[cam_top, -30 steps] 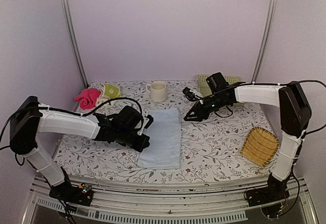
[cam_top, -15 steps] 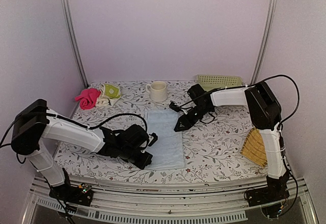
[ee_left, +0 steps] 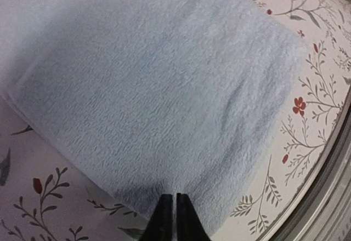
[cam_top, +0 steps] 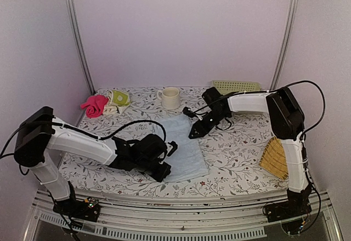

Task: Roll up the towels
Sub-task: Adjust the towel at the center of the board, then roll the towel at the center of the board.

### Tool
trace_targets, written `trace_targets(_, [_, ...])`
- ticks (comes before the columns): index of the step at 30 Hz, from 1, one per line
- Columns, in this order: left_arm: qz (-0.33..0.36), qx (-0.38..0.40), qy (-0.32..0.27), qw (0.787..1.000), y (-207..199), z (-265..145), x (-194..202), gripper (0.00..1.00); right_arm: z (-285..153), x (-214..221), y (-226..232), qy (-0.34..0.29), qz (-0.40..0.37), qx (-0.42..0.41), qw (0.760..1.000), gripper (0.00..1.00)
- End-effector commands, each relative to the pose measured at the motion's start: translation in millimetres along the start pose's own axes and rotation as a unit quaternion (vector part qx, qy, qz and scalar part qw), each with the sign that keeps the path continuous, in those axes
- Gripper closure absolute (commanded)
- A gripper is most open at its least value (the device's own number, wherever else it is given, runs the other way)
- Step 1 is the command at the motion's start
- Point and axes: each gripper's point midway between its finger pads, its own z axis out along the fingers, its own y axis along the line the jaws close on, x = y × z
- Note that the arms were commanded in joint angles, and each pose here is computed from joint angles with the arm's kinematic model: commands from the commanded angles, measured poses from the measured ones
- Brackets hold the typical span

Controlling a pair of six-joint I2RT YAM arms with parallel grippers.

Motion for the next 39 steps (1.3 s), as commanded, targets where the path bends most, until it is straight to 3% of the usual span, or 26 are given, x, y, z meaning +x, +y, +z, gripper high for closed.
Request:
trace_targets(1, [0.078,-0.018,-0.067,0.995,-8,-36,-20,0.65,-65,-23,45,-0.047,-0.062,-0.016,0.997,0.63])
trace_targets(2, [0.092,-0.023,-0.078,0.992,-8,-42,-21,0.55,-75,-23,54,-0.056,-0.077,-0.018,0.995,0.62])
trace_targets(5, [0.117,-0.033,-0.104,0.987,-3,-54,-22,0.4,-99,-8,79,-0.077,-0.132,-0.025,0.988,0.58])
trace_targets(8, [0.115,-0.029,-0.128,0.985,2,-65,-22,0.18,-111,13,101,-0.099,-0.196,-0.041,0.975,0.54])
trace_targets(13, [0.086,0.002,-0.156,0.984,5,-77,-20,0.19,-104,49,131,-0.093,-0.289,-0.044,0.952,0.52])
trace_targets(19, [0.026,0.052,-0.186,0.981,11,-83,-13,0.24,-77,68,154,-0.075,-0.394,0.012,0.916,0.57])
trace_targets(32, [-0.063,0.018,-0.155,0.986,45,-67,-9,0.26,-13,104,161,0.01,-0.436,0.013,0.9,0.63])
trace_targets(39, [-0.062,0.019,-0.138,0.988,44,-56,-9,0.28,-4,110,153,0.027,-0.424,0.023,0.905,0.65])
